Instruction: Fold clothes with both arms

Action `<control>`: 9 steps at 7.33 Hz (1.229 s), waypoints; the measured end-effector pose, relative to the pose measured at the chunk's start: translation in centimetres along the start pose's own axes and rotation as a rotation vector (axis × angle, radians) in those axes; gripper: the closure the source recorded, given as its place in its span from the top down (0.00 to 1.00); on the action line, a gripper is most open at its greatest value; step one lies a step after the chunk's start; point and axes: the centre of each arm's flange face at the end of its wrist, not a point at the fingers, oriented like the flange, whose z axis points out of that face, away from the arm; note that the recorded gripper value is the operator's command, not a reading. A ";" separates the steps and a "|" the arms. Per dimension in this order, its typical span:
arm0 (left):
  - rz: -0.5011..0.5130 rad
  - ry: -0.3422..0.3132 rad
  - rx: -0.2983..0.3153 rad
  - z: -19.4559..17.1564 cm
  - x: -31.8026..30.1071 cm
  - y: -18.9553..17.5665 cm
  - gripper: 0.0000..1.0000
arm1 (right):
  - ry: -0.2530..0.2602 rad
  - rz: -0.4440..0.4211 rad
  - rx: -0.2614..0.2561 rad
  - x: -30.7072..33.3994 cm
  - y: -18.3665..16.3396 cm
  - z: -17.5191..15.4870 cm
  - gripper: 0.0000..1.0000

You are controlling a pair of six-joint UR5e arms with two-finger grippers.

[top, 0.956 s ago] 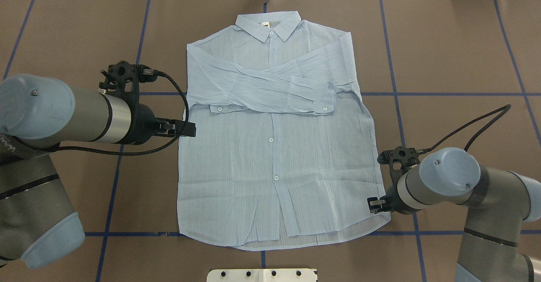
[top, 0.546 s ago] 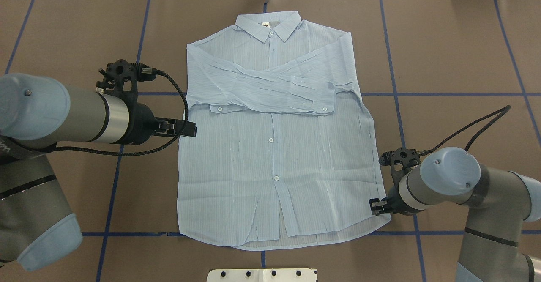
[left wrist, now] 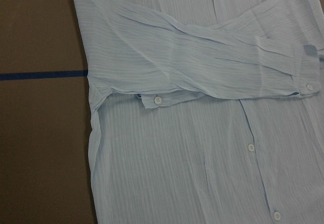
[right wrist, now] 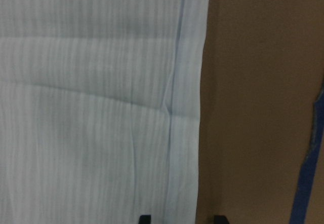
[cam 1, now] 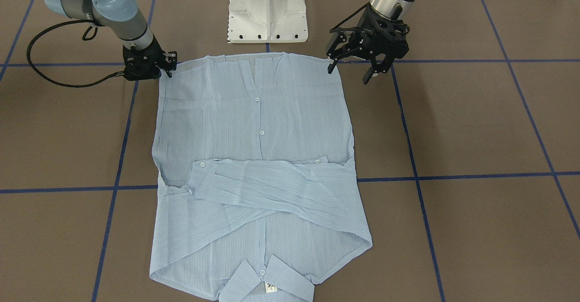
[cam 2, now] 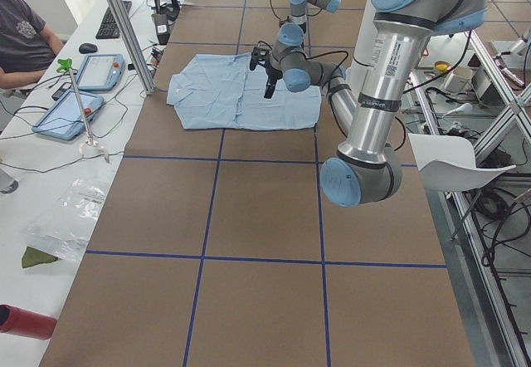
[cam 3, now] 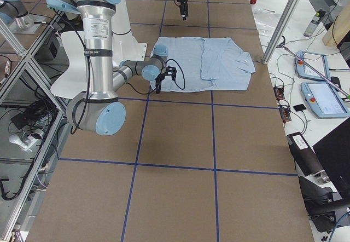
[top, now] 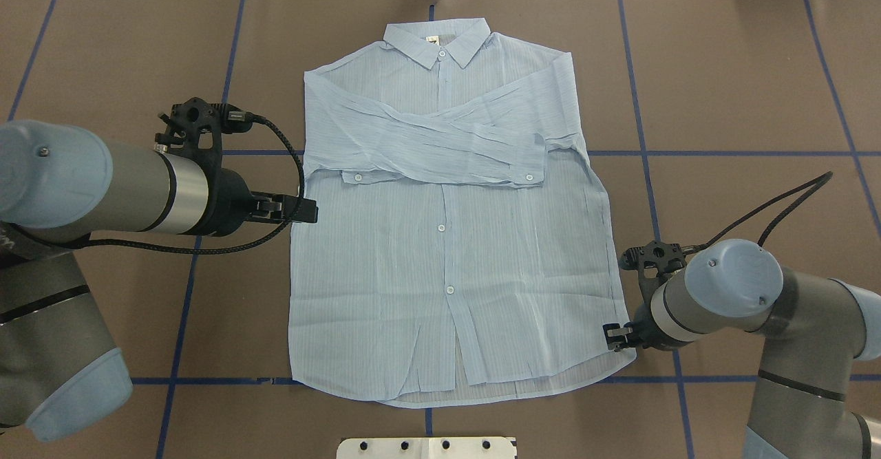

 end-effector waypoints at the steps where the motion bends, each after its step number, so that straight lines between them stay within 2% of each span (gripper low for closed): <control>1: 0.000 -0.001 0.000 0.0 0.0 0.0 1.00 | 0.002 0.001 -0.001 0.0 0.0 0.0 0.52; 4: -0.001 -0.004 0.000 0.1 -0.1 0.0 1.00 | 0.014 0.006 -0.005 0.2 -0.1 0.5 0.51; 5: -0.001 -0.004 0.000 0.1 -0.1 0.0 1.00 | 0.016 0.007 -0.006 0.3 -0.2 0.6 0.40; 6: -0.001 -0.004 0.000 0.1 -0.1 0.0 1.00 | 0.015 0.006 -0.006 0.2 -0.2 0.6 0.14; 7: -0.001 -0.004 0.000 0.1 -0.1 0.0 1.00 | 0.013 0.006 -0.005 0.1 -0.2 0.5 0.00; 9: -0.002 -0.006 0.001 0.2 -0.2 -0.1 1.00 | 0.010 0.005 -0.005 0.0 -0.2 0.4 0.00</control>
